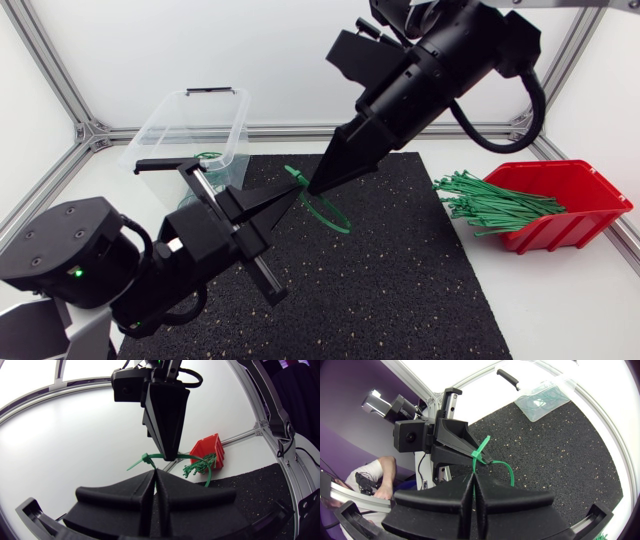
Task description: Take a green cable tie from the red box, thread the tail through the head to close it, then place it in the transparent bin on the left.
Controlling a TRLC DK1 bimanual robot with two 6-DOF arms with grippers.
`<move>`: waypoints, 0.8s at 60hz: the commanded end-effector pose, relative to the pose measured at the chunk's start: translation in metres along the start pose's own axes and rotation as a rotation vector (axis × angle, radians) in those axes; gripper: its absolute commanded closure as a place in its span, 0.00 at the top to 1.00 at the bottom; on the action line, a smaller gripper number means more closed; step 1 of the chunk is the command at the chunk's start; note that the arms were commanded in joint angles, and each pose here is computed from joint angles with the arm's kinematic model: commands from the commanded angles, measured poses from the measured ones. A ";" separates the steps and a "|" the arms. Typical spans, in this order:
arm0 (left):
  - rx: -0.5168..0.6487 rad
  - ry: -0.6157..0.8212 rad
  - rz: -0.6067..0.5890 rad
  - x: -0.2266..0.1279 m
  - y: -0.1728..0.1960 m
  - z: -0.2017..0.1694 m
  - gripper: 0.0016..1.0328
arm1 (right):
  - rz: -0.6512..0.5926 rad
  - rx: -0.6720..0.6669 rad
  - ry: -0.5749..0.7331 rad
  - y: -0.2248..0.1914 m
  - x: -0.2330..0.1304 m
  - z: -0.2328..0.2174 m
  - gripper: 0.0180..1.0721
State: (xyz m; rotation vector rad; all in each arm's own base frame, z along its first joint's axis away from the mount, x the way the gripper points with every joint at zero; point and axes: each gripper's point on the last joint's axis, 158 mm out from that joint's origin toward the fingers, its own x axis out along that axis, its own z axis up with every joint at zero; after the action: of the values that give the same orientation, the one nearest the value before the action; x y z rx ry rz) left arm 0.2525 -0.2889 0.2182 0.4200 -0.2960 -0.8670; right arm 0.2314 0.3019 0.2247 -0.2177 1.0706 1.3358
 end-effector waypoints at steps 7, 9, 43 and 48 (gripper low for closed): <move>0.047 0.011 -0.056 -0.006 -0.020 -0.007 0.03 | -0.021 -0.035 -0.035 0.004 -0.008 0.010 0.05; 0.048 0.009 -0.060 -0.006 -0.022 -0.007 0.03 | -0.022 -0.036 -0.036 0.004 -0.008 0.011 0.05; 0.050 -0.002 -0.077 -0.007 -0.028 -0.002 0.03 | -0.068 -0.060 -0.007 -0.003 0.002 0.015 0.05; 0.046 -0.002 -0.073 -0.007 -0.026 -0.002 0.03 | -0.080 -0.045 -0.004 -0.013 0.004 0.010 0.05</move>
State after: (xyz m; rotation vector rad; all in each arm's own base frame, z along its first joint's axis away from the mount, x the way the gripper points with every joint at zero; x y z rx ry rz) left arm 0.2432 -0.2935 0.2156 0.4505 -0.3123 -0.8813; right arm 0.2299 0.3057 0.2272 -0.2898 1.0462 1.3161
